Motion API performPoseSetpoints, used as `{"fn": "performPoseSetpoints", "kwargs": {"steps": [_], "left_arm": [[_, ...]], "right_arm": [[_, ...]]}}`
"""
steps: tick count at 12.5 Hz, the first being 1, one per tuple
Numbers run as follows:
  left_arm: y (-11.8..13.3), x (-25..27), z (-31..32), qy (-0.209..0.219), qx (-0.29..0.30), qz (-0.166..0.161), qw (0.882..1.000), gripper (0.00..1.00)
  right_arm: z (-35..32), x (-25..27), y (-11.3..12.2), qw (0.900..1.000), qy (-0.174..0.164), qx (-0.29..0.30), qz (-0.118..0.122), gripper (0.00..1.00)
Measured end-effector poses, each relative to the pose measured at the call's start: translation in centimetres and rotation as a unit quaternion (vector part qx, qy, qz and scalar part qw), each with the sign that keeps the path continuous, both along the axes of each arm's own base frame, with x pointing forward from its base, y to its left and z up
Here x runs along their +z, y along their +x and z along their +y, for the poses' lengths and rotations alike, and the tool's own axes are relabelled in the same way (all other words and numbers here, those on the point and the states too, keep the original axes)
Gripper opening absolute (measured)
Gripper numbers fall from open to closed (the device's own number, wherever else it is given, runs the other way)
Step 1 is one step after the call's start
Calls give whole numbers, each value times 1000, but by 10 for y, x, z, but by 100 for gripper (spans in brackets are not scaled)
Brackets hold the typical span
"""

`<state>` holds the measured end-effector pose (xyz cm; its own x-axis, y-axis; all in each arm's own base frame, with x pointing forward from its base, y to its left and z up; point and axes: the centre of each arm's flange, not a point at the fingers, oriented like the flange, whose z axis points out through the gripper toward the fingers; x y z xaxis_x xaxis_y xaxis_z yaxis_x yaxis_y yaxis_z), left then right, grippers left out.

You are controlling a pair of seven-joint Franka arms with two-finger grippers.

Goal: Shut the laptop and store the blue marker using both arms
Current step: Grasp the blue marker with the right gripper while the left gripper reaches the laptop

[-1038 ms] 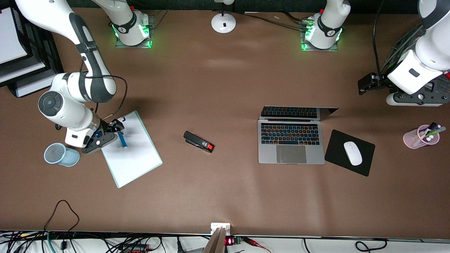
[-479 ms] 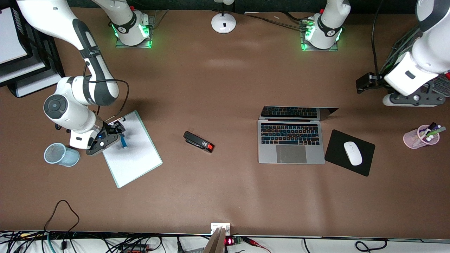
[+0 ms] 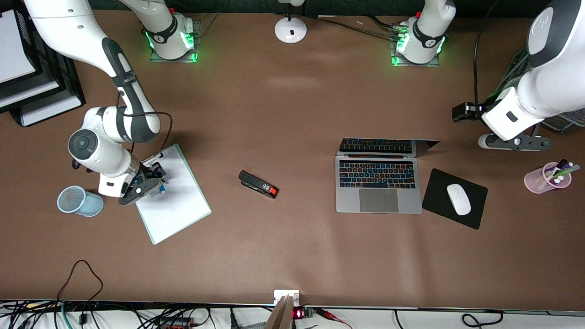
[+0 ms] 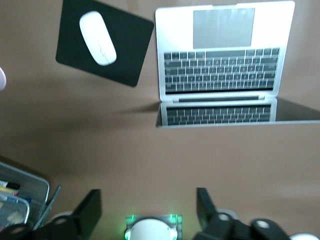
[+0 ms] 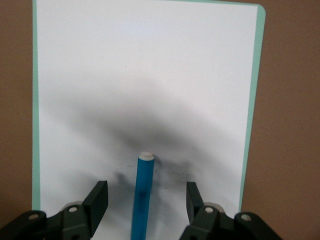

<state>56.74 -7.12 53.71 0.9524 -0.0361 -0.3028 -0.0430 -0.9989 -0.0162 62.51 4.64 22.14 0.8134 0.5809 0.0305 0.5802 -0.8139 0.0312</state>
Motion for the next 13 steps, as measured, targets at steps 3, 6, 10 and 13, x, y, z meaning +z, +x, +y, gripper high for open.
{"fn": "performPoseSetpoints", "kwargs": {"steps": [3, 6, 10, 13], "left_arm": [[-10, -3, -4, 1, -4, 37, 999, 41], [-18, -11, -14, -32, -2, 67, 997, 6], [-51, -45, -65, -55, 2, 65, 996, 1], [-95, -74, -127, -41, -15, 8, 999, 1]], "right_arm": [[0, -9, -1, 1000, 0, 1, 2, 65], [1, -15, 0, 1000, 0, 1, 0, 63], [2, -25, -1, 1000, 0, 2, 1, 59], [2, -29, -1, 1000, 5, -5, 3, 56]]}}
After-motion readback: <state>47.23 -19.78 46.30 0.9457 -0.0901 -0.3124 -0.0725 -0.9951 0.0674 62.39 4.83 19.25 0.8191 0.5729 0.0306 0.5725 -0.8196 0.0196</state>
